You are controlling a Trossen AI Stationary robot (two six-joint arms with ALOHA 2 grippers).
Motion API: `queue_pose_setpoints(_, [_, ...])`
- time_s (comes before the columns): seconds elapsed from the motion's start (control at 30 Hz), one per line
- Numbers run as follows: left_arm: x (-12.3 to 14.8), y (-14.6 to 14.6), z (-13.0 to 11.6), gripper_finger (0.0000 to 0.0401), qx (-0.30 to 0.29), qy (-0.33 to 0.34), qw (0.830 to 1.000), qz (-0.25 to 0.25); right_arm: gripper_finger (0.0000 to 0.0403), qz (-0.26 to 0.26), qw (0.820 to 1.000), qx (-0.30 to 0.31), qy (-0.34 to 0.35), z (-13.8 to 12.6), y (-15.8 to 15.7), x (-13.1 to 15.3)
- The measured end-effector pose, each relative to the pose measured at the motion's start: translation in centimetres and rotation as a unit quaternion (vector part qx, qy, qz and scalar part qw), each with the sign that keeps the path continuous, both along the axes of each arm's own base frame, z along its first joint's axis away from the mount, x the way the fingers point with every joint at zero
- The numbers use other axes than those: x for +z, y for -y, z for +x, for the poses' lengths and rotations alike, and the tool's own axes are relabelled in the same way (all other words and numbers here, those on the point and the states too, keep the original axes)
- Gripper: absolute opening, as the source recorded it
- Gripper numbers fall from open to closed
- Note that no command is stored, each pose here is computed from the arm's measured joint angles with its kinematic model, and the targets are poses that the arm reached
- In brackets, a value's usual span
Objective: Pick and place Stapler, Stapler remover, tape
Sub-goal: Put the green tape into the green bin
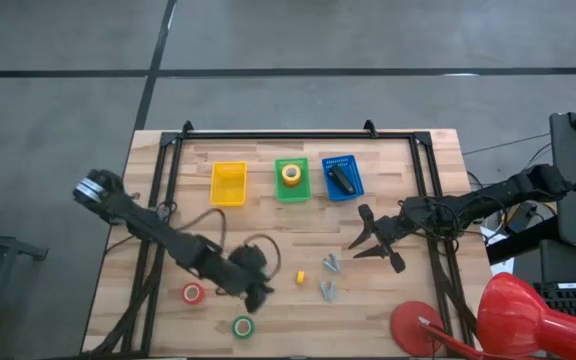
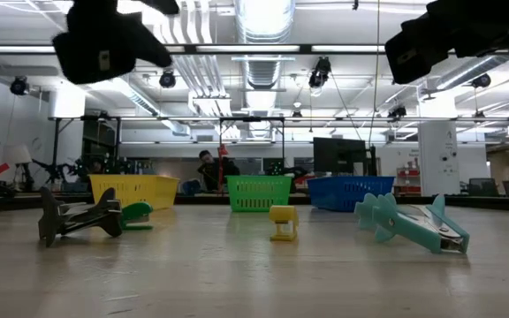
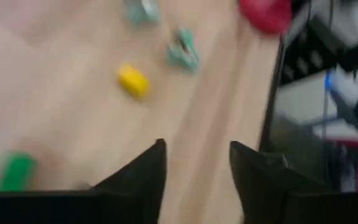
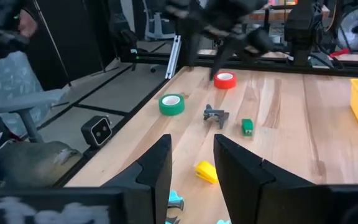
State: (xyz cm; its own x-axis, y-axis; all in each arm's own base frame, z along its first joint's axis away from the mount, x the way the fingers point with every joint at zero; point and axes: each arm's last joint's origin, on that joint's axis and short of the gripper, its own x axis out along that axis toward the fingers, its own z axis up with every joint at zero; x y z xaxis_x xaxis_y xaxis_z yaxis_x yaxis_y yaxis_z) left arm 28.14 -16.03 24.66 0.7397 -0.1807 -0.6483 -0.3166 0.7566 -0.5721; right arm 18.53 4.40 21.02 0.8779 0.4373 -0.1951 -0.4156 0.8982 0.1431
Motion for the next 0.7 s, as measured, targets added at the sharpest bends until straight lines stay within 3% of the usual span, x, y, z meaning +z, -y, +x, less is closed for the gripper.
queue_pose_setpoints(0.13, [-1.0, 2.5, 1.8, 0.0218, -0.03, -0.072, 0.996, -0.041, 0.0109, 0.004, 1.0, -0.001, -0.005, 0.0, 0.0, -0.1])
queue_pose_setpoints(0.33, [-3.1, 5.1, 2.9, 0.0225, -0.065, -0.173, 0.974, -0.133, 0.0114, 0.004, 1.0, -0.001, -0.007, 0.0, 0.0, -0.1])
queue_pose_setpoints(0.6, [-5.7, 6.1, 1.7, 0.0224, -0.031, -0.287, 0.944, -0.159, 0.0117, 0.004, 1.0, -0.001, -0.007, 0.0, 0.0, -0.1])
queue_pose_setpoints(0.7, [-5.8, 6.4, 1.6, 0.0224, -0.024, -0.286, 0.944, -0.161, 0.0112, 0.003, 1.0, -0.001, -0.006, 0.0, 0.0, -0.1])
